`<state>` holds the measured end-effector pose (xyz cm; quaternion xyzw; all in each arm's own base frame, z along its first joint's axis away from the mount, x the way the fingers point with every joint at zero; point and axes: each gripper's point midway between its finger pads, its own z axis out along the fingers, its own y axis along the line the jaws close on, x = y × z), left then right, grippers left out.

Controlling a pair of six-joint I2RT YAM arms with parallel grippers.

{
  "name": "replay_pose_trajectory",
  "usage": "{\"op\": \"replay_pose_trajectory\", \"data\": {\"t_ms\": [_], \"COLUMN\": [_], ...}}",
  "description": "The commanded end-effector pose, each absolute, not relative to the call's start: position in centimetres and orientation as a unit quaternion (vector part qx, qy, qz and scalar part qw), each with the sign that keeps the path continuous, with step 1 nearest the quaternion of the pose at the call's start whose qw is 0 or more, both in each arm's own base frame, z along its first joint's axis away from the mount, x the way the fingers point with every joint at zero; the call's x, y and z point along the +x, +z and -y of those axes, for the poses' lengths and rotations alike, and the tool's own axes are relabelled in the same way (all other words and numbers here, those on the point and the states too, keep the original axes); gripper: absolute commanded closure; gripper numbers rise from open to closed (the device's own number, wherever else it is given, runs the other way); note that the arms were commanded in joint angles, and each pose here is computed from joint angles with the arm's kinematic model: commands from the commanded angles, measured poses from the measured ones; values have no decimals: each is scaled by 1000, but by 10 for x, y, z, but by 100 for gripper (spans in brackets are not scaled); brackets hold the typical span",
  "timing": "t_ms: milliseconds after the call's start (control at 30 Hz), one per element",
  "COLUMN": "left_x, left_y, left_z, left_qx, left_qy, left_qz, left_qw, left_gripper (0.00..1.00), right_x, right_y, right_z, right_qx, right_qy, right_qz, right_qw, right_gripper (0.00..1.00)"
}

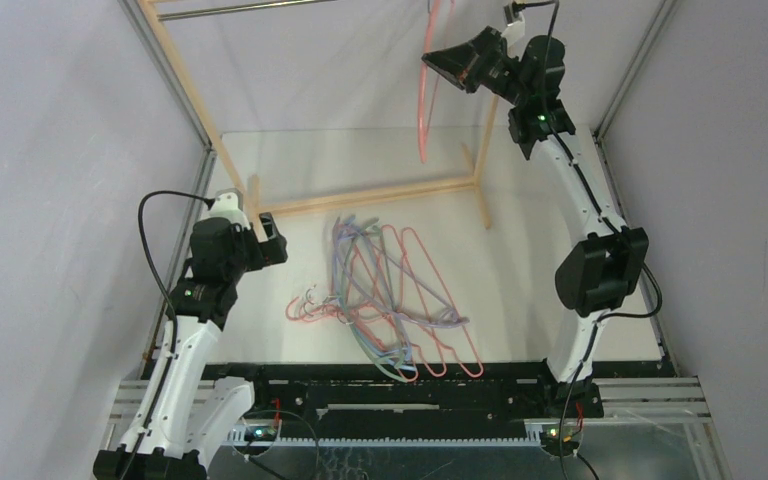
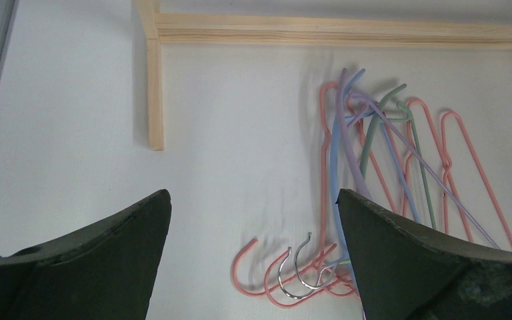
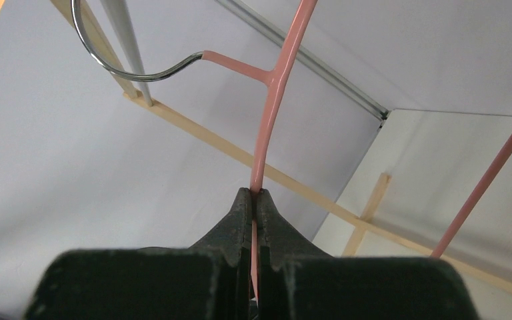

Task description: Organize the hangers

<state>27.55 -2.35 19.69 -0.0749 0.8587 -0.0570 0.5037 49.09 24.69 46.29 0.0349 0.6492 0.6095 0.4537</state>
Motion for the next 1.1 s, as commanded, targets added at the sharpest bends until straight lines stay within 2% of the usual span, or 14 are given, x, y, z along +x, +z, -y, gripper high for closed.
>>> {"op": "replay_pose_trajectory", "data": {"t_ms": [0, 133, 167, 200, 233, 267, 333, 367, 700, 900, 1067], "left_x": [281, 283, 283, 284, 284, 284, 285, 285, 285, 286, 287], "left_y": [197, 198, 199, 199, 200, 200, 201, 202, 196, 195, 193], "left_z": [25, 25, 24, 24, 24, 24, 24, 24, 21, 24, 24], "left_qx": [-73, -75, -75, -74, -74, -73, -72, -72, -77, -76, -80], "left_qy": [-60, -58, -57, -57, -57, -57, -57, -55, -49, -57, -58], "left_qz": [-852, -852, -851, -851, -851, -851, -851, -850, -854, -853, -852], "left_qw": [514, 515, 516, 517, 517, 517, 517, 518, 513, 514, 514], "left_gripper": [0, 0, 0, 0, 0, 0, 0, 0, 0, 0, 0], "right_x": [463, 464, 464, 463, 463, 463, 463, 463, 424, 362, 298], "right_y": [510, 503, 502, 502, 500, 499, 495, 494, 494, 486, 428], "right_z": [-223, -209, -208, -206, -206, -205, -203, -202, -197, -212, -250], "right_qx": [15, 26, 23, 21, 21, 19, 20, 23, -10, -95, -210], "right_qy": [609, 599, 597, 592, 586, 579, 568, 565, 463, 356, 254], "right_qz": [-614, -625, -626, -630, -636, -641, -650, -654, -703, -741, -796], "right_qw": [502, 501, 501, 502, 502, 503, 504, 503, 540, 561, 508], "right_gripper": [100, 100, 92, 72, 45, 22, 4, 1, 0, 0, 0]}}
